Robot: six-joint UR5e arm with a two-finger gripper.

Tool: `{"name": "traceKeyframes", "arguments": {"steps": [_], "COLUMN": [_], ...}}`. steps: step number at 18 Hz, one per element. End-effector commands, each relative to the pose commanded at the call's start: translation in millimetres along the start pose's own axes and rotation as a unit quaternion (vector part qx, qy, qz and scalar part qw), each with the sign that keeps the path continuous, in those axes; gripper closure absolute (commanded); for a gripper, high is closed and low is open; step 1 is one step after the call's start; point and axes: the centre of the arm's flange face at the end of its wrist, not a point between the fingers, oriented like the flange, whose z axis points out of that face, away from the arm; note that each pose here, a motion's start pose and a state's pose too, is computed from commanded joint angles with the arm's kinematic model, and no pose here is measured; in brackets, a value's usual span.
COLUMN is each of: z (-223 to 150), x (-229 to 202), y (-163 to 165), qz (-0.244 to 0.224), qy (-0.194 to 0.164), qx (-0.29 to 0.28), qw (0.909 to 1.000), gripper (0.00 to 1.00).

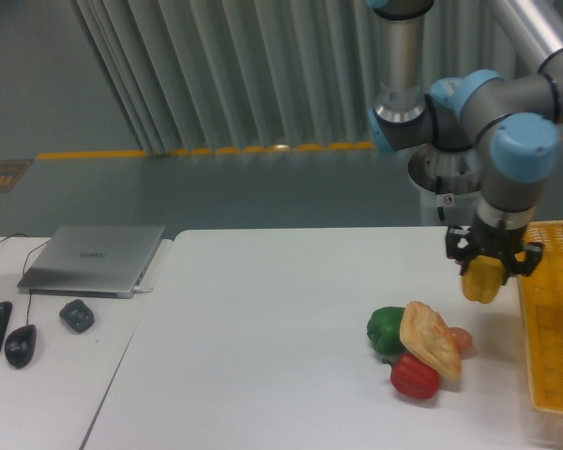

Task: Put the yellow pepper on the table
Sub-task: 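Lift the yellow pepper out of the crate and carry it over the table, then lower the yellow pepper onto the table beside the bread slice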

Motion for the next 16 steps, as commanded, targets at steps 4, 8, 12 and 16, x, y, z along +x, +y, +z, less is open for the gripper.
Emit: {"name": "traceKeyframes", "arguments": {"steps": [4,8,12,16], "z": [28,43,52,59], "x": [28,56,66,77], "y": [-7,-18,-24,-31], "qz": [0.045,0.068,0.063,0.073], "qy": [-0.01,-0.016,-0.023,-0.052], "qx": [-0.036,-0.05,-0.059,-0.076], "qw": [0.9983,0.9963,0.9959,0.9931], "gripper": [0.44,0.44,0.43,0.43]}}
